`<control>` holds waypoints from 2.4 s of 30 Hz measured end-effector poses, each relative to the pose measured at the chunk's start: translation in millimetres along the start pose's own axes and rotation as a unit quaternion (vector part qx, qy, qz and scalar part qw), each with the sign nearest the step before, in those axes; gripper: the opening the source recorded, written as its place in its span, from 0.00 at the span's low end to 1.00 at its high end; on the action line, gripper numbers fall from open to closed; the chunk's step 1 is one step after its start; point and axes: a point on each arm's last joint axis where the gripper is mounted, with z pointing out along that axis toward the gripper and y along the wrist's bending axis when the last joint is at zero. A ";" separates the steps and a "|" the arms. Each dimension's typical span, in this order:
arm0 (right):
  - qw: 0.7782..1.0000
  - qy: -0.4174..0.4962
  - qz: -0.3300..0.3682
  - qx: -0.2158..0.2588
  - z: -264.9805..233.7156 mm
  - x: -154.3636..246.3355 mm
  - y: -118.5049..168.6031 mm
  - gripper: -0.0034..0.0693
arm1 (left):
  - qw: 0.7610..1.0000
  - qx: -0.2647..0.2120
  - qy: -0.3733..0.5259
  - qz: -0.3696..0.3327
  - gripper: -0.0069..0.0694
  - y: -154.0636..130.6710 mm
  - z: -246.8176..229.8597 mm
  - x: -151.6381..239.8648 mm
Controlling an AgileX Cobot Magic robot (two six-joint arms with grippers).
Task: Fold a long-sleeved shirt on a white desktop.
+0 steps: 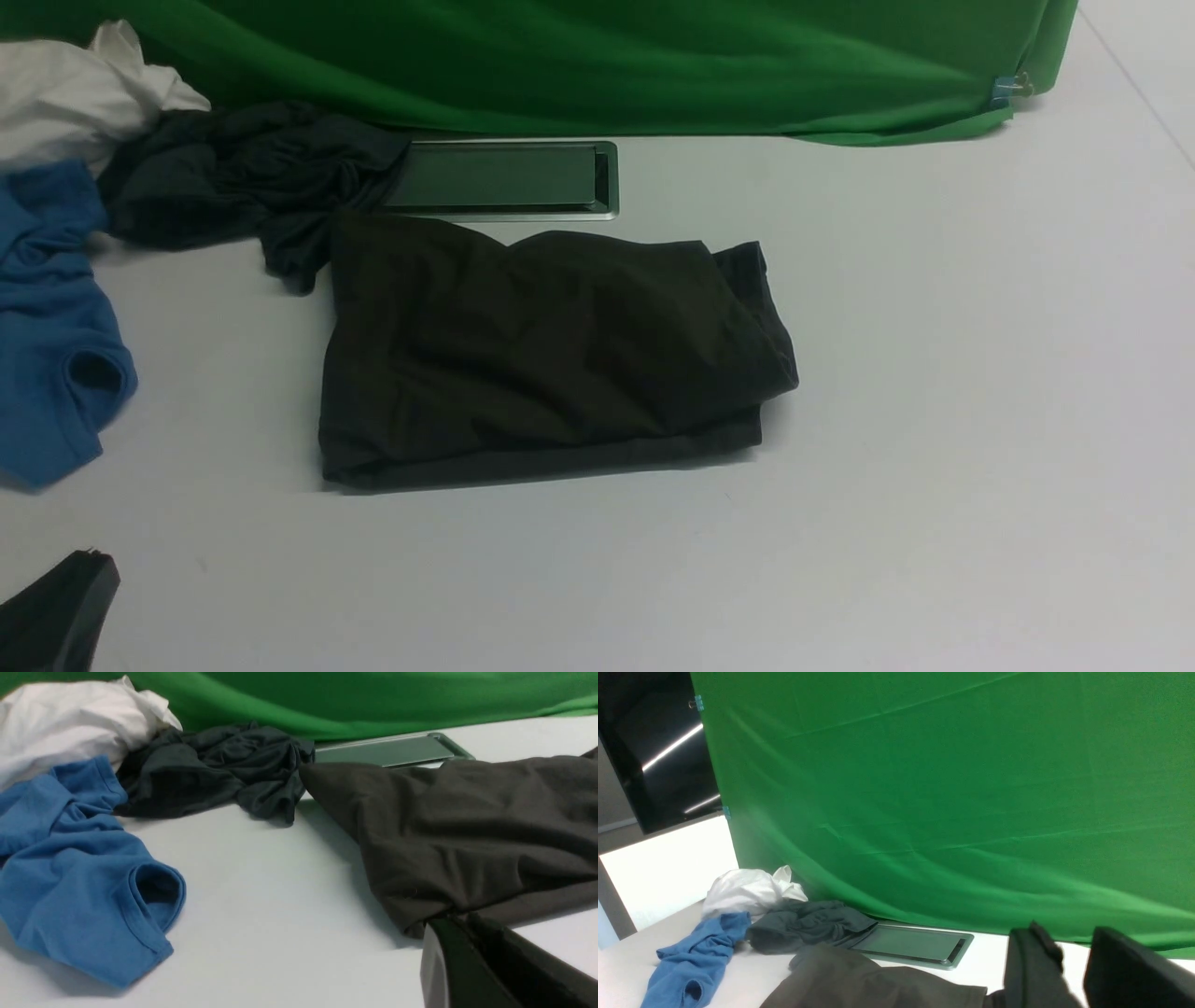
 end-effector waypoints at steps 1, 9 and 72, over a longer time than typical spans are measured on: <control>1.000 0.000 0.001 0.000 0.0 0.0 0.0 0.28 | 1.000 -0.010 0.001 -0.002 0.12 1.1 0.0 0.1; 1.000 0.000 0.002 0.000 0.0 0.0 0.0 0.31 | 0.998 -0.059 0.006 -0.011 0.12 6.5 -0.5 0.8; 0.961 0.115 -0.101 0.229 -12.6 124.1 -45.6 0.38 | 0.998 -0.059 0.004 -0.011 0.12 6.5 -0.5 0.3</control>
